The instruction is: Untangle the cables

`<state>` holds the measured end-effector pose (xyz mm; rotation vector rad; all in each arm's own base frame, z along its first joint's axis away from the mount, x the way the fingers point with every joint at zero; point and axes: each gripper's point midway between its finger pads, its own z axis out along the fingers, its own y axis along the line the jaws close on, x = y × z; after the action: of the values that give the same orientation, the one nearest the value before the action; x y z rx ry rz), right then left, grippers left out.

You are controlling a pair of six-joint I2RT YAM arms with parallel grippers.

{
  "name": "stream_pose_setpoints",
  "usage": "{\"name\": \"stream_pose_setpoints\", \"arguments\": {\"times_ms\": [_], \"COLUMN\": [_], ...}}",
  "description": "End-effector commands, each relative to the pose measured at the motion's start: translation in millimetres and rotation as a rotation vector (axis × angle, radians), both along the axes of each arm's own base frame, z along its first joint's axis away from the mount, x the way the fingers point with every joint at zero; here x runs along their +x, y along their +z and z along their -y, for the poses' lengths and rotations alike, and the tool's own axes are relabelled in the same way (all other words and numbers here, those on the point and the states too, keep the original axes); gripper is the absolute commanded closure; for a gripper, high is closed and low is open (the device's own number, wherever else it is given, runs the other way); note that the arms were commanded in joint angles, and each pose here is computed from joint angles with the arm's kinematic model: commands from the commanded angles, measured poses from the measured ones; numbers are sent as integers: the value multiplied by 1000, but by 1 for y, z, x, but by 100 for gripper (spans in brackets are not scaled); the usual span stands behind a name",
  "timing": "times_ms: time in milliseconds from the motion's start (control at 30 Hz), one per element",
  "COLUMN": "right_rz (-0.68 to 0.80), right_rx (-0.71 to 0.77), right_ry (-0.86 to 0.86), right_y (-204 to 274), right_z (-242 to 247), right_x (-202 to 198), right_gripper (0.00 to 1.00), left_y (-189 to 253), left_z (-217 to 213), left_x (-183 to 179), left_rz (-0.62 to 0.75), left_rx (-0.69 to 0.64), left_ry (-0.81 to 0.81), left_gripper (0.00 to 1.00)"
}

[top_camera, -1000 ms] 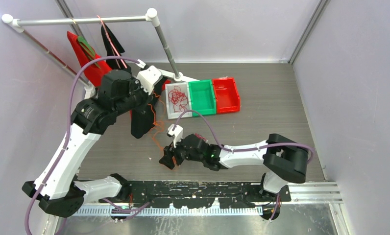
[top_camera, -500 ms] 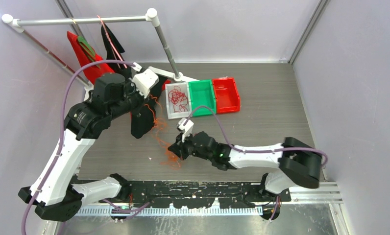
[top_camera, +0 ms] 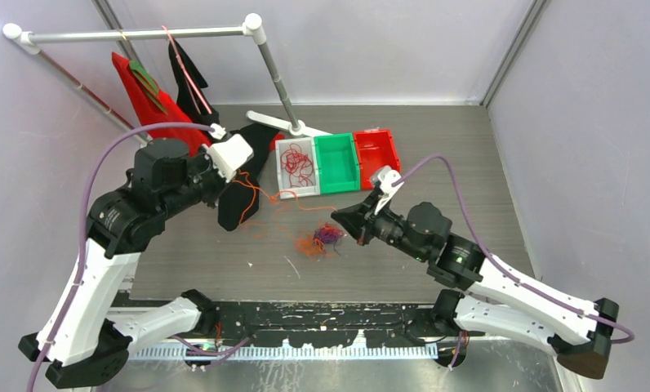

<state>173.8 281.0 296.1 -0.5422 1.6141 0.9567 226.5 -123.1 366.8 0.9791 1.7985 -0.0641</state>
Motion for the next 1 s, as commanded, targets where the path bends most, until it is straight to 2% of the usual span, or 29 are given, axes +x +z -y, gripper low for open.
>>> {"name": "stream_pose_setpoints", "arguments": {"times_ms": [0, 467, 967], "right_rz": [23, 161, 319], "right_rx": [-64, 71, 90], "right_ry": [-19, -113, -395], "right_y": [22, 124, 188], "right_z": [26, 66, 137], "right_x": [-9, -13, 1], "right_gripper": [99, 99, 99], "left_y": [12, -1, -46], "left_z": [-4, 5, -37], "left_x": [-14, -60, -50], "left_rz": [47, -14, -9], "left_rx": [2, -65, 161], "left_ry": [-58, -218, -95], "left_gripper": [100, 100, 100]}}
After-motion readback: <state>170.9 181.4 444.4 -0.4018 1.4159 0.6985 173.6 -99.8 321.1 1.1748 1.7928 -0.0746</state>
